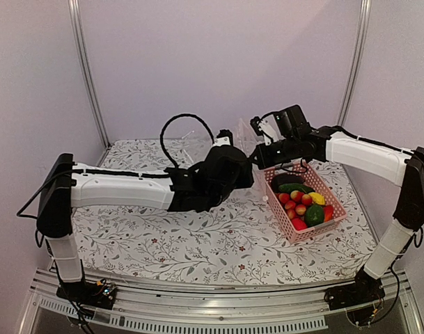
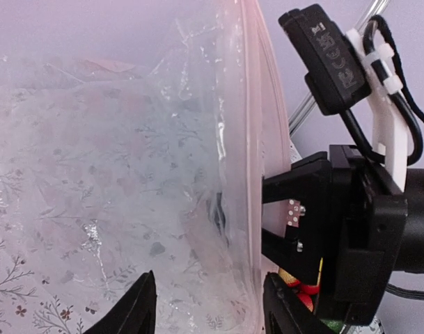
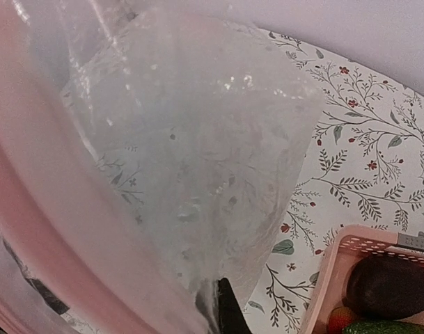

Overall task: Place the food in the zip-top bag and seal the zipper
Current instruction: Pass from the right arm to the left

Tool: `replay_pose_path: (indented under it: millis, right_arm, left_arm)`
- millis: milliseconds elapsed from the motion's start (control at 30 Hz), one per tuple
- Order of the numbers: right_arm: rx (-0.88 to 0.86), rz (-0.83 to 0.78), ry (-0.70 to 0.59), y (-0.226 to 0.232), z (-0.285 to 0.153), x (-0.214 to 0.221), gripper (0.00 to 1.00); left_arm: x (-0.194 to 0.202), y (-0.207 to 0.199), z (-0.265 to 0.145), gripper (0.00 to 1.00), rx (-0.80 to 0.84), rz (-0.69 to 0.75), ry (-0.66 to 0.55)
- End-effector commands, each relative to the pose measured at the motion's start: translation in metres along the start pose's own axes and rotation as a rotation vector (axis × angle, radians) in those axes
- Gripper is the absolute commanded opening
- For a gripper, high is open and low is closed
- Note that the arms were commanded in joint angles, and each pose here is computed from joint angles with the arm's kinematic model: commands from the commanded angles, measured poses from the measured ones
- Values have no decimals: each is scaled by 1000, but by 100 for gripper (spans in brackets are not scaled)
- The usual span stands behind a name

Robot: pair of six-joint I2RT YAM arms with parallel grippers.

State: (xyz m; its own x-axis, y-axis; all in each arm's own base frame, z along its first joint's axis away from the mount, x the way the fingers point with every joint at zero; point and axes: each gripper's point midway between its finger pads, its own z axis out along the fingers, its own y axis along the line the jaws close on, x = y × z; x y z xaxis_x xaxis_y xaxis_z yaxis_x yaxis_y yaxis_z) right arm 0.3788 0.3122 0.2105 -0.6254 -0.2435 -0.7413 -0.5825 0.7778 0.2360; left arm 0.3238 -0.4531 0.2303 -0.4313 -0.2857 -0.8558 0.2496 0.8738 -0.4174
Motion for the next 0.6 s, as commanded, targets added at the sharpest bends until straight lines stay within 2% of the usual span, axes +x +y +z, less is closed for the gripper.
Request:
replay_pose_path:
  millis: [0, 167, 467, 567]
  right_arm:
    - [35, 0, -58, 3, -13, -15, 0]
    - [51, -5, -81, 4, -23, -19, 0]
    - [74, -6, -105, 1, -32, -22, 0]
    - [121, 1, -85, -11, -25, -19, 0]
  left_arm:
    - [-19, -5, 5, 51, -25, -18, -20]
    - [-19, 5, 27, 46, -85, -16, 12]
    - [-19, 15, 35, 1, -108, 7, 22]
    - [-29, 6, 25, 0, -73, 37, 2]
